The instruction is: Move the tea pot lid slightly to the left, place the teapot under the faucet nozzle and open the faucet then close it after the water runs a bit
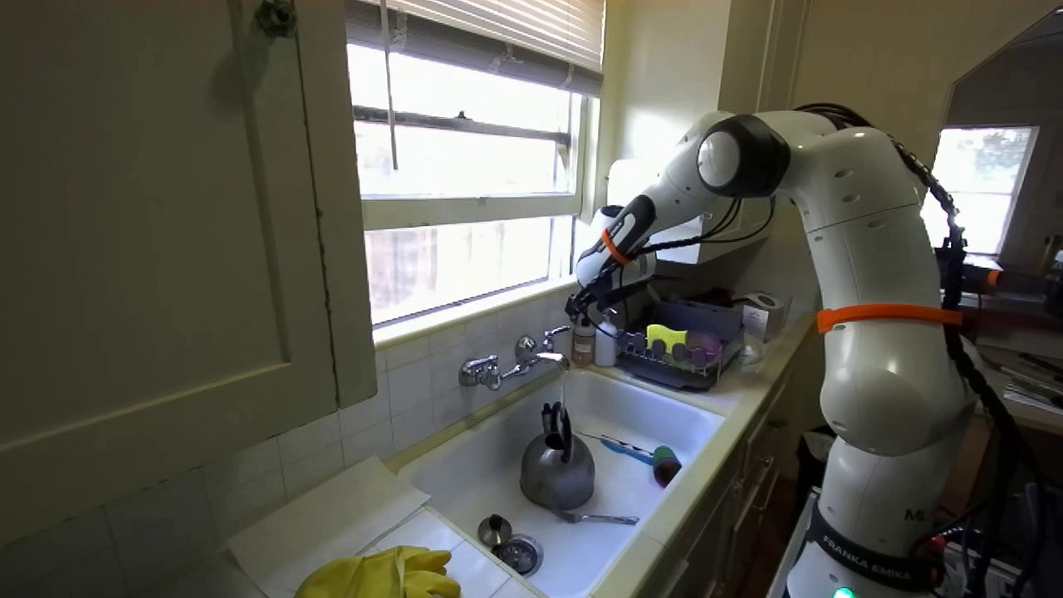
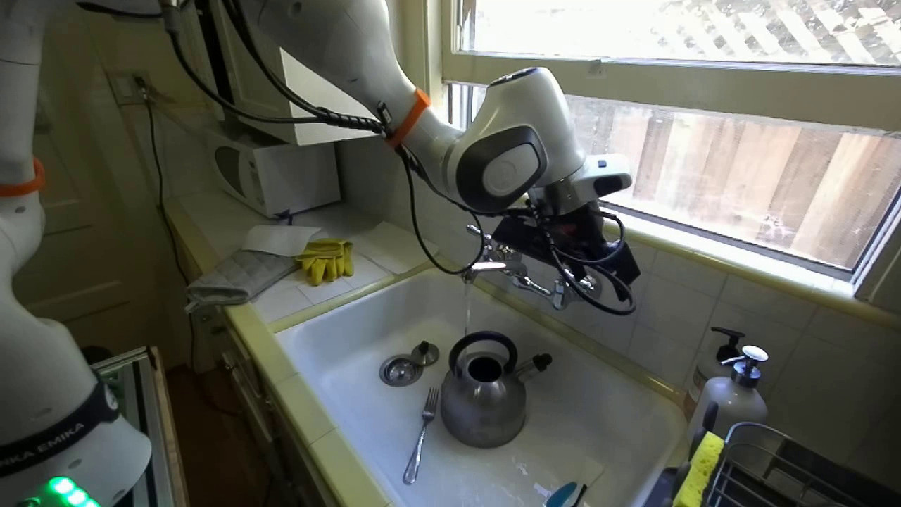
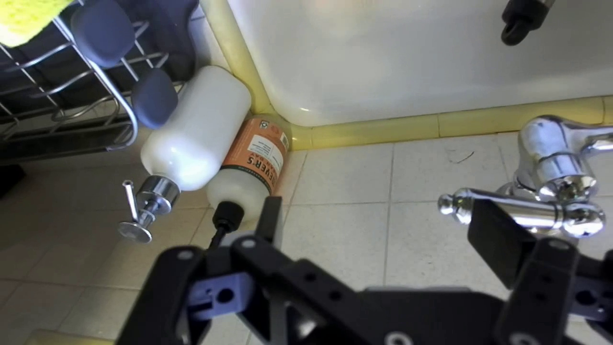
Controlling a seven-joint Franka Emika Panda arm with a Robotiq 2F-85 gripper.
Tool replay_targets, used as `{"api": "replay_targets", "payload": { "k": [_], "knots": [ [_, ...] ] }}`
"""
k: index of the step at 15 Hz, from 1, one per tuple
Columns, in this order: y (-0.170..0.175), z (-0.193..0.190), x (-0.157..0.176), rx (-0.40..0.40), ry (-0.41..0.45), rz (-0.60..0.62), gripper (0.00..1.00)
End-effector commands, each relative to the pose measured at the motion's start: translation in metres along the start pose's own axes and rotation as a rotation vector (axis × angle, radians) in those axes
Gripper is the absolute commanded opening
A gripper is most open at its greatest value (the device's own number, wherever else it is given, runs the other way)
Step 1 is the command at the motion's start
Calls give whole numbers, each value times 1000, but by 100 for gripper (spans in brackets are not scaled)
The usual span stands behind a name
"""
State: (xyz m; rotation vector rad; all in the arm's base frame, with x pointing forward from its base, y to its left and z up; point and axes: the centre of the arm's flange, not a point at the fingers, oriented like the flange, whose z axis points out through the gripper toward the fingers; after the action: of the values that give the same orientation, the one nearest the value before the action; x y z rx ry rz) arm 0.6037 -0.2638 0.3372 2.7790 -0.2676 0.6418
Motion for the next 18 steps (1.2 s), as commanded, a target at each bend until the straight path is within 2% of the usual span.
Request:
{"api": "replay_targets", "payload": {
  "k": [1, 18],
  "knots": [
    [-8, -11, -20, 7, -5, 7, 100],
    [-9, -4, -22, 8, -32, 2, 100]
  ]
}}
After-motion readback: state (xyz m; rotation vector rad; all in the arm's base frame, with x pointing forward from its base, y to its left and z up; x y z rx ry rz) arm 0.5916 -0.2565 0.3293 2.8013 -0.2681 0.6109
